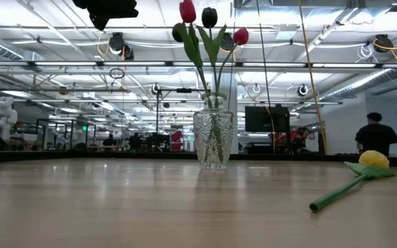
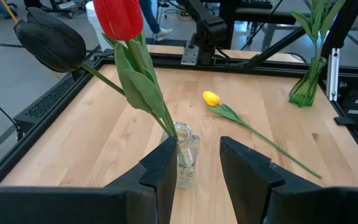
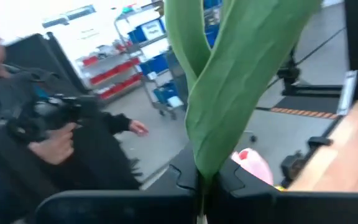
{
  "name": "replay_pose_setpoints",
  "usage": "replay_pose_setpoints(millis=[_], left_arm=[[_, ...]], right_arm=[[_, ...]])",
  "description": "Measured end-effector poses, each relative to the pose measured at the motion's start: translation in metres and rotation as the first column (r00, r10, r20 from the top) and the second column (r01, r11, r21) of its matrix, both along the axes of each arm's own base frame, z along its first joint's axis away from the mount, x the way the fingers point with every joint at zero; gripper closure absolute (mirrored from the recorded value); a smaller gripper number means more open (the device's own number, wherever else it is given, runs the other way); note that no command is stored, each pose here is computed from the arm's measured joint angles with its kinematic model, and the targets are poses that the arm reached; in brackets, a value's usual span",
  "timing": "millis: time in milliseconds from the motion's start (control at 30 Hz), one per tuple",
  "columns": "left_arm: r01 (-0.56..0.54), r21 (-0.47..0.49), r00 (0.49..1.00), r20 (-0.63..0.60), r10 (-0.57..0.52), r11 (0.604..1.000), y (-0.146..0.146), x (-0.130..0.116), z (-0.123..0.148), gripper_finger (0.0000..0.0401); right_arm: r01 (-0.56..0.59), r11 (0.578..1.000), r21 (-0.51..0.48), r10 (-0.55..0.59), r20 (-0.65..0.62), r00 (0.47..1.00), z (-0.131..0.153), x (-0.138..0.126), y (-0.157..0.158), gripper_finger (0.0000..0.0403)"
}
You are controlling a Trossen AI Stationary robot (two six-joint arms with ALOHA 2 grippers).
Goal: Sort flowers into vase by color
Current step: Put the pink flower into the green vase
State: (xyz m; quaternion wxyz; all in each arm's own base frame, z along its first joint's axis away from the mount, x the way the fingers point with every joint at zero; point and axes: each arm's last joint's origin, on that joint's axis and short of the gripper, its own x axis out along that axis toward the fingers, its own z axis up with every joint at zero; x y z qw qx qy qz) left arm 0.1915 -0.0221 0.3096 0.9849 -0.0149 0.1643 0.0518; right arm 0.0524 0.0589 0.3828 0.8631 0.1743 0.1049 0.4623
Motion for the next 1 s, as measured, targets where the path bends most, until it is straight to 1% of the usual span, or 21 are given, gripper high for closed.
replay_pose_setpoints(millis=[133, 233, 333, 400, 500, 600, 833, 933, 1000], left_arm=[[0.000, 0.000, 1.000, 0.000, 0.000, 1.000, 0.000, 0.000, 0.000, 0.0272], [0.000, 0.000, 1.000, 0.000, 0.000, 1.000, 0.000, 0.000, 0.000, 0.0272], [0.000, 0.000, 1.000, 0.000, 0.000, 1.000, 0.000, 0.000, 0.000, 0.0272], [0.000, 0.000, 1.000, 0.000, 0.000, 1.000, 0.000, 0.000, 0.000, 0.0272], [0.000, 0.000, 1.000, 0.000, 0.000, 1.000, 0.000, 0.000, 0.000, 0.0272], [0.000, 0.000, 1.000, 0.000, 0.000, 1.000, 0.000, 0.000, 0.000, 0.0272], [0.000, 0.000, 1.000, 0.000, 0.000, 1.000, 0.000, 0.000, 0.000, 0.0272], [0.000, 0.000, 1.000, 0.000, 0.000, 1.000, 0.000, 0.000, 0.000, 0.0272], [0.000, 0.000, 1.000, 0.000, 0.000, 1.000, 0.000, 0.000, 0.000, 0.0272]], right_arm=[[0.052, 0.995, -0.088, -0.051, 0.015, 0.999, -0.004, 0.017, 0.022, 0.0403], [0.029, 0.987, -0.160, -0.024, 0.031, 0.999, -0.009, 0.032, 0.048, 0.0403], [0.006, 0.974, -0.228, -0.005, 0.005, 1.000, -0.019, 0.038, 0.068, 0.0403], [0.016, 0.971, -0.240, -0.014, 0.011, 1.000, -0.021, 0.036, 0.075, 0.0403], [0.029, 0.974, -0.224, -0.022, 0.035, 0.999, -0.018, 0.027, 0.081, 0.0403], [0.060, 0.974, -0.221, -0.042, 0.087, 0.995, -0.015, 0.016, 0.085, 0.0403], [0.187, 0.941, -0.281, -0.141, 0.175, 0.974, -0.017, -0.001, 0.094, 0.0403], [0.247, 0.926, -0.284, -0.198, 0.191, 0.961, -0.023, -0.004, 0.098, 0.0403], [0.251, 0.930, -0.270, -0.202, 0.196, 0.959, -0.029, -0.006, 0.101, 0.0403]])
